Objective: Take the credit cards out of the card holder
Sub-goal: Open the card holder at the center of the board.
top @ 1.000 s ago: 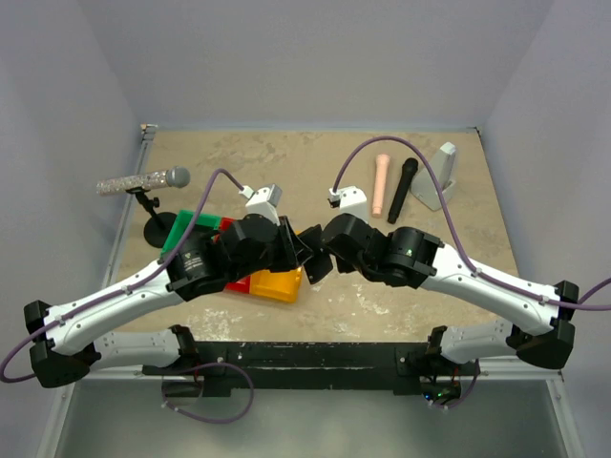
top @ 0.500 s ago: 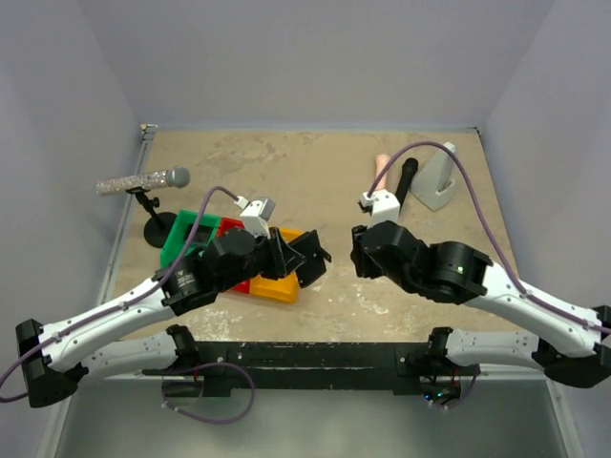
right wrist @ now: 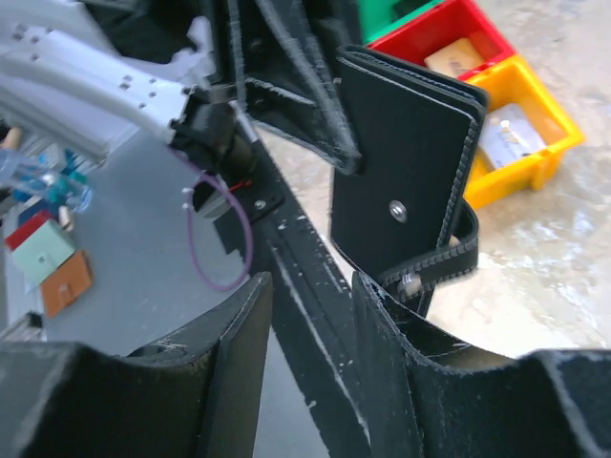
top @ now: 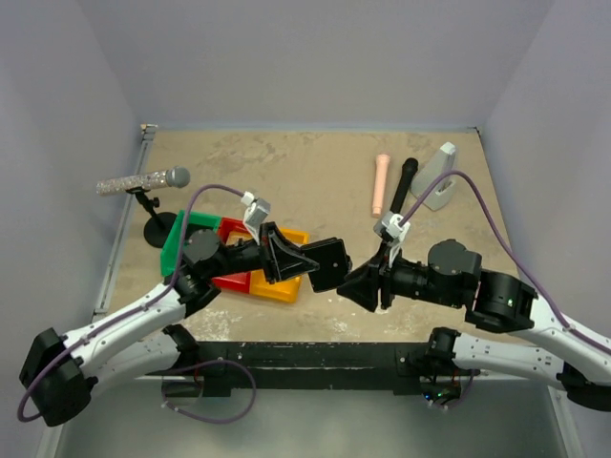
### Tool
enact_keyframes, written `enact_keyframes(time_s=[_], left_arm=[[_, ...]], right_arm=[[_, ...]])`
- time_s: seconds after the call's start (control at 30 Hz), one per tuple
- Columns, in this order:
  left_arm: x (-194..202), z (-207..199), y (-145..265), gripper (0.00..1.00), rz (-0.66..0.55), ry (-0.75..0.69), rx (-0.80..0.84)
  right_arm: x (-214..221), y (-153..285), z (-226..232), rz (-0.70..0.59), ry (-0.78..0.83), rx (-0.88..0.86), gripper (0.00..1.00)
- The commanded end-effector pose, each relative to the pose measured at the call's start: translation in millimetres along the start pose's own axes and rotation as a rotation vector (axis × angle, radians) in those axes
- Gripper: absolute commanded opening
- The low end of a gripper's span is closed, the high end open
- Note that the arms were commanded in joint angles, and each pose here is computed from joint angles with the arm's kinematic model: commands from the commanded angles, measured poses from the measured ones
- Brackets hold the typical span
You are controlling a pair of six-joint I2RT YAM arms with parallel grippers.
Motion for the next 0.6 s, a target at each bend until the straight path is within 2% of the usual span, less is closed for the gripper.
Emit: enact_keyframes(time_s=[0.0,0.13,0.3,0.57], left_arm=[[-8,-22,-5,0.00,0.050,-0.056,0.353],[-9,-16,-13,0.00,0.093,-0.013,0.406],[-8,-21,-10,0.00,0.113,-0.030,0.458],[-7,-25,-4,0.00,0.142,-0.029,0.528]], right_arm=[[-10,0,14,-0.046,0.023,-0.123,0.43],[-10,-2,11,0.005,0.021,-0.084,0.40],[0,1,-2,0.048,0.012,0.026,0.36],[9,18,-18,-0.012,-0.002,0.146,0.33]])
Point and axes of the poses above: each gripper's point midway between its finger pads, its own y axis back along the fingers, its own z axis along the line the jaws close on, x = y × z, the point moved 7 cm from there along y, back along the fingers, and after that the axes turned 8 degrees about y, right-handed, at the moved point
